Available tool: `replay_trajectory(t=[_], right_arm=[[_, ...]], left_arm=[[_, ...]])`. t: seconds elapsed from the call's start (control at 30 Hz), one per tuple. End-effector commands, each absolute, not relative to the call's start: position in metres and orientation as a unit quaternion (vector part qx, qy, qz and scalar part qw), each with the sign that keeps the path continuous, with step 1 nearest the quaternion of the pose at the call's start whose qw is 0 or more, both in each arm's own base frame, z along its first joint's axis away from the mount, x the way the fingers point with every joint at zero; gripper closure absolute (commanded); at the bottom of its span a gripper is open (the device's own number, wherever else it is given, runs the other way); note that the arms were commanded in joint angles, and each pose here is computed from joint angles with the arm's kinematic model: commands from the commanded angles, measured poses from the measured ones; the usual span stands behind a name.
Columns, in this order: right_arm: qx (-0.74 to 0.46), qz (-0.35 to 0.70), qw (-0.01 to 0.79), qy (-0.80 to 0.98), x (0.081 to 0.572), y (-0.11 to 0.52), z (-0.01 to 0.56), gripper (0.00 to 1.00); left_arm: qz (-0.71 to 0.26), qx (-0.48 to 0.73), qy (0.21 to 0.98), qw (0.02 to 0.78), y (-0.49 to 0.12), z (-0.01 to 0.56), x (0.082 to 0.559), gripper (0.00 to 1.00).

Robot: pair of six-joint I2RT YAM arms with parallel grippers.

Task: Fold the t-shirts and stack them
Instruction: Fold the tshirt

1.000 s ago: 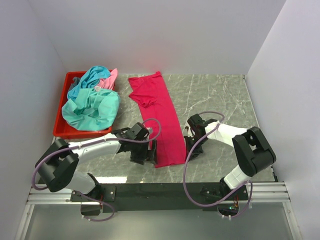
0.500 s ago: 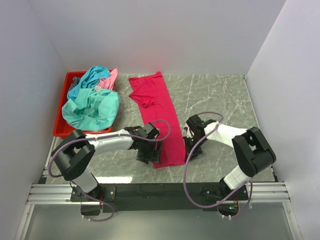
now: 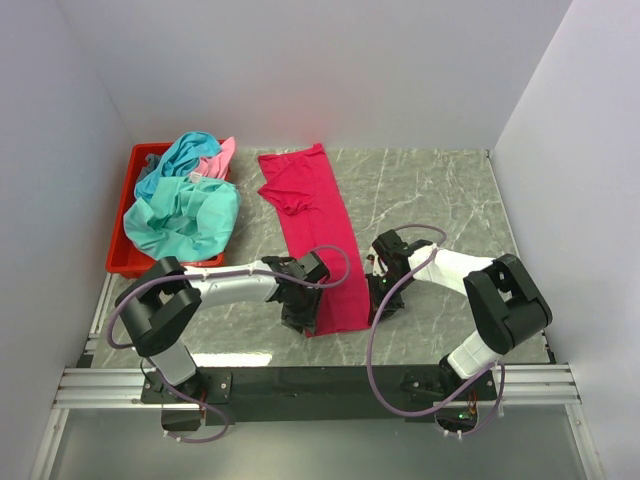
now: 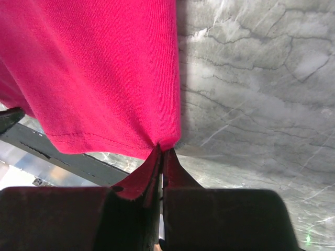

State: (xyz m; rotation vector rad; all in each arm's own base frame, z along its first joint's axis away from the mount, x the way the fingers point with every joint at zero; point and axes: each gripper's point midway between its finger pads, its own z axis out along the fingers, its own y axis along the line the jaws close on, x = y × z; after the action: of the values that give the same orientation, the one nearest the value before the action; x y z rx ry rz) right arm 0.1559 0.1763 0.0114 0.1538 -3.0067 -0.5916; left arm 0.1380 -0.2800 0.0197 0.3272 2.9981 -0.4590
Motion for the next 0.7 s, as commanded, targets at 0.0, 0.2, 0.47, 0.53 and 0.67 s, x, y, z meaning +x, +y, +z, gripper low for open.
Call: replay_trajectory(t=[0.0,0.2,0.47,0.53,0.67], right_arm=[[0.052,-0.193,0.03,-0.979,0.153,0.176,0.01,1.0],[0.054,-0.193,0.029,-0.979,0.155,0.177,0.009,1.0],[0.056,-0.193,0.027,-0.979,0.157,0.179,0.012,1.0],[0.058,-0.194,0.026,-0.979,0.159,0.18,0.013,1.0],[0.063,-0.19,0.027,-0.979,0.16,0.179,0.017,1.0]], left_arm=[[-0.133,0.106,0.984,0.046,-0.281,0.018,0.136,0.58],[-0.132,0.117,0.983,0.041,-0.285,0.01,0.132,0.67],[-0.119,0.118,0.985,0.042,-0.282,0.006,0.132,1.0],[-0.115,0.117,0.985,0.044,-0.281,0.005,0.132,1.0],[-0.108,0.115,0.986,0.054,-0.279,0.012,0.136,1.0]])
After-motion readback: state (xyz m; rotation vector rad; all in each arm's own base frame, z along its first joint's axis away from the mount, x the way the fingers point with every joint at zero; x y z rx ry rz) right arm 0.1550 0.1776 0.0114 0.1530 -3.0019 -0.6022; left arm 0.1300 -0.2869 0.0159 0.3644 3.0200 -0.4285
